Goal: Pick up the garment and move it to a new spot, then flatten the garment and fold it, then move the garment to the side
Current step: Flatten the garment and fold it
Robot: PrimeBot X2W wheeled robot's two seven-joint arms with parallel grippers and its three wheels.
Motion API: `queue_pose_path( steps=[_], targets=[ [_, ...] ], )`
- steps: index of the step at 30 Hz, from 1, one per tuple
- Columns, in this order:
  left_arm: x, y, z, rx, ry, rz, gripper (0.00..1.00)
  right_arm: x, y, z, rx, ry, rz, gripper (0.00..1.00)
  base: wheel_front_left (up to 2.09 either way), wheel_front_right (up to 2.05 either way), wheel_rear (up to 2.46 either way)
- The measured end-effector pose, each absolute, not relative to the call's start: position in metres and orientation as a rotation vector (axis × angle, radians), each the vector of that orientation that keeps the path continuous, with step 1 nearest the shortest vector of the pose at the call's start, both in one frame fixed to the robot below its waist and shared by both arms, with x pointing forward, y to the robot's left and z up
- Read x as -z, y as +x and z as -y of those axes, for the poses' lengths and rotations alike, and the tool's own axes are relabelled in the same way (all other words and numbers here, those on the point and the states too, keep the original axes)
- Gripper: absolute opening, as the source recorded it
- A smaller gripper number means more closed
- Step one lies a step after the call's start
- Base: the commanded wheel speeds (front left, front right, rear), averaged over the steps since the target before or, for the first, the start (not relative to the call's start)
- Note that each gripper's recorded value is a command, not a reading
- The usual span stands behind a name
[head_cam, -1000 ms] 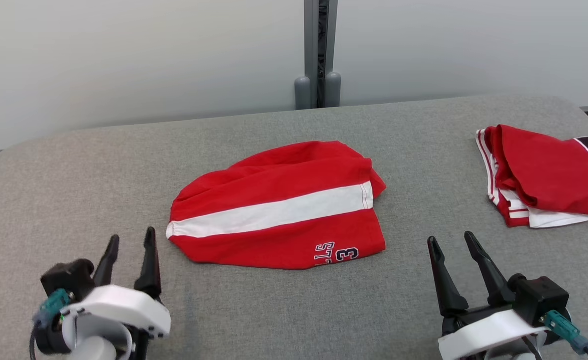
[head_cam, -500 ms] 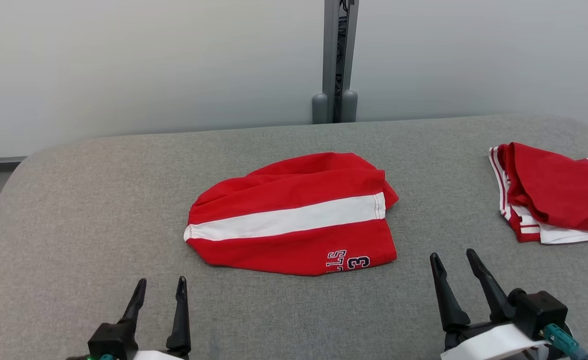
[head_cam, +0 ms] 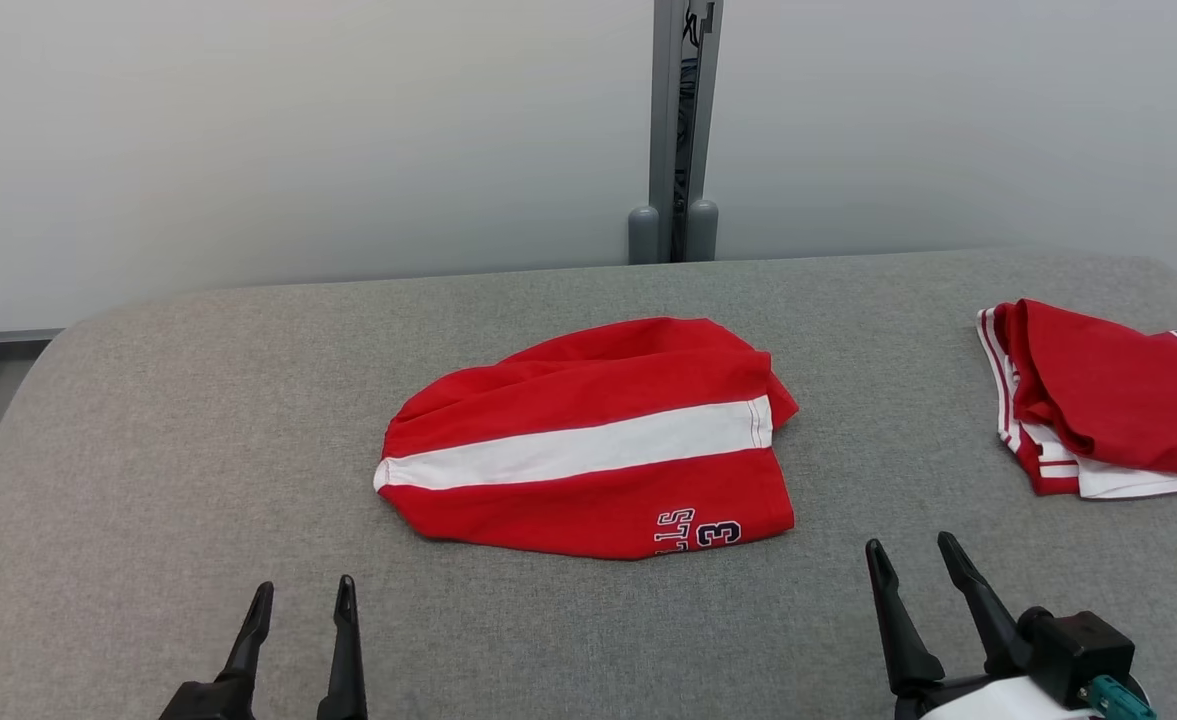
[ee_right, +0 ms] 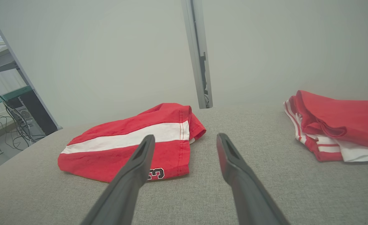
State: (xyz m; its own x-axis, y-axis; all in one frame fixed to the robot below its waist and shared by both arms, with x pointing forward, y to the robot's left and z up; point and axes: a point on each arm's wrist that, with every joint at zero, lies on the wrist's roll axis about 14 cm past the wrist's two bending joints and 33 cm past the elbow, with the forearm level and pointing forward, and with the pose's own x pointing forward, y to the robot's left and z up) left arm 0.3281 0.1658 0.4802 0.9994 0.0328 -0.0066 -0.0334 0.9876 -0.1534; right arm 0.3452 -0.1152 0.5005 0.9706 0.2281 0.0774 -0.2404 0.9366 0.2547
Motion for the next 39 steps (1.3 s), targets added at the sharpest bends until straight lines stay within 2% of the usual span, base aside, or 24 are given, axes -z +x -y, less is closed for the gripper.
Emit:
queue_pose_path(
  steps=[20,28,39],
  targets=[
    [-0.474,0.335,-0.165,-0.01,-0.157,-0.021,1.0,-0.499,0.347,0.111,-0.248,0.277,0.041,1.0,0.0,0.0,0.0],
    [-0.487,0.386,-0.156,0.052,-0.159,0.001,1.0,-0.496,0.354,0.1,-0.283,0.283,0.025,1.0,0.0,0.0,0.0],
    [-0.439,0.456,-0.14,0.107,-0.169,-0.28,1.0,-0.476,0.375,0.111,-0.271,0.254,-0.032,1.0,0.0,0.0,0.0]
  ],
)
